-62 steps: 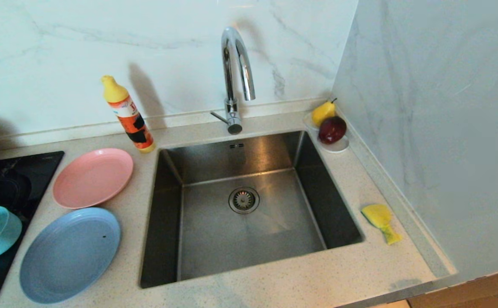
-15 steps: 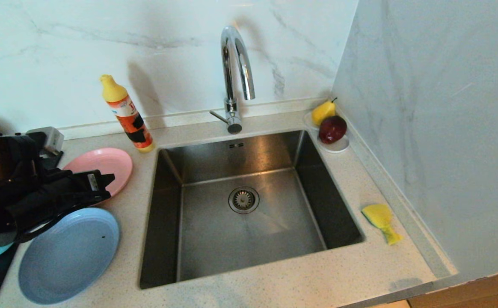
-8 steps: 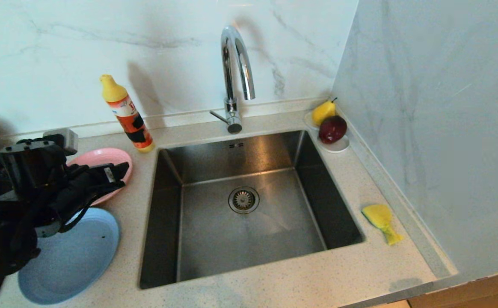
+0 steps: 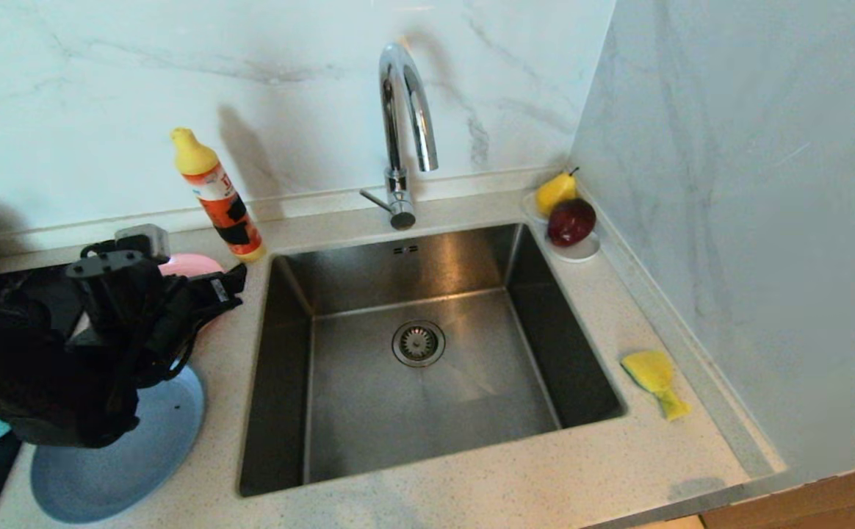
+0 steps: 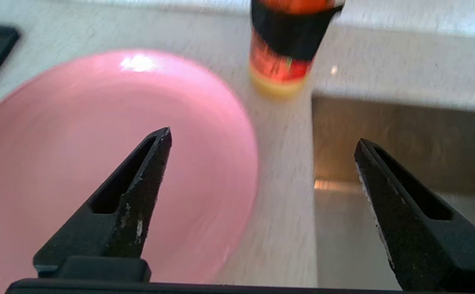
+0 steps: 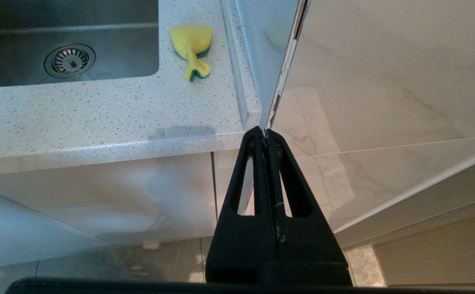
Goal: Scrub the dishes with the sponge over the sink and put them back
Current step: Grab the dish soap
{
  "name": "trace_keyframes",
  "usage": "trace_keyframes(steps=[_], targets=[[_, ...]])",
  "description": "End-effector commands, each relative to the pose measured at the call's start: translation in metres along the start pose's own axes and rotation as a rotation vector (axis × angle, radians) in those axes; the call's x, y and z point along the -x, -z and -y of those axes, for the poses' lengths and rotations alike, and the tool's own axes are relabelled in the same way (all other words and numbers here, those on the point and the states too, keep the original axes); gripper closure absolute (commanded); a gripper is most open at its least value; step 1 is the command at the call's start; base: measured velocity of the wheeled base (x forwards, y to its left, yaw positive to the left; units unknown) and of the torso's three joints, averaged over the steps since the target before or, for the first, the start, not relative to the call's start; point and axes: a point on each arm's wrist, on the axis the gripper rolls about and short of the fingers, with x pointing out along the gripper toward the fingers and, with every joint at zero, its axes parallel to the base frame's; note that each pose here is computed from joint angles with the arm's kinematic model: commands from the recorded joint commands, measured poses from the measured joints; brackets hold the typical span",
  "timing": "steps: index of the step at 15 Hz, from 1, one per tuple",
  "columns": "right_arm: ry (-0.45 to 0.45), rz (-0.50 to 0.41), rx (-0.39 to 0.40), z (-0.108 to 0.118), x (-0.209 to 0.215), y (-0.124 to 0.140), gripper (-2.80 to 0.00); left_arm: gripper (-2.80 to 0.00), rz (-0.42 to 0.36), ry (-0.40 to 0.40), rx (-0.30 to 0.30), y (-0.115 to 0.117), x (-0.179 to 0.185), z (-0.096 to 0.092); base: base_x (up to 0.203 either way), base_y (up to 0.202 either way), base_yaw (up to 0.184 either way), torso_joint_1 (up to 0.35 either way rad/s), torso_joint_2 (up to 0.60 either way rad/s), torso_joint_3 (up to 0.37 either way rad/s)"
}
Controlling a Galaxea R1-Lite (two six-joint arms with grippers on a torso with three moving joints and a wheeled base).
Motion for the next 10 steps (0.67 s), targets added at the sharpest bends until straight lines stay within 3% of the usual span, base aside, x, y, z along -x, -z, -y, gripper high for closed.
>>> trace_keyframes(steps=[1, 10], targets=[[0.0, 0.001, 0.0, 0.0, 0.0, 0.0, 0.0, -2.8, 0.02, 0.0, 0.002, 0.006, -0.016, 0.003, 0.0, 0.0, 0.0, 0.0, 0.0, 0.0], [0.0, 0.001, 0.0, 0.0, 0.0, 0.0, 0.0, -2.8, 0.108, -0.014, 0.008, 0.01, -0.065, 0.014, 0.0, 0.0, 0.0, 0.0, 0.0, 0.0]])
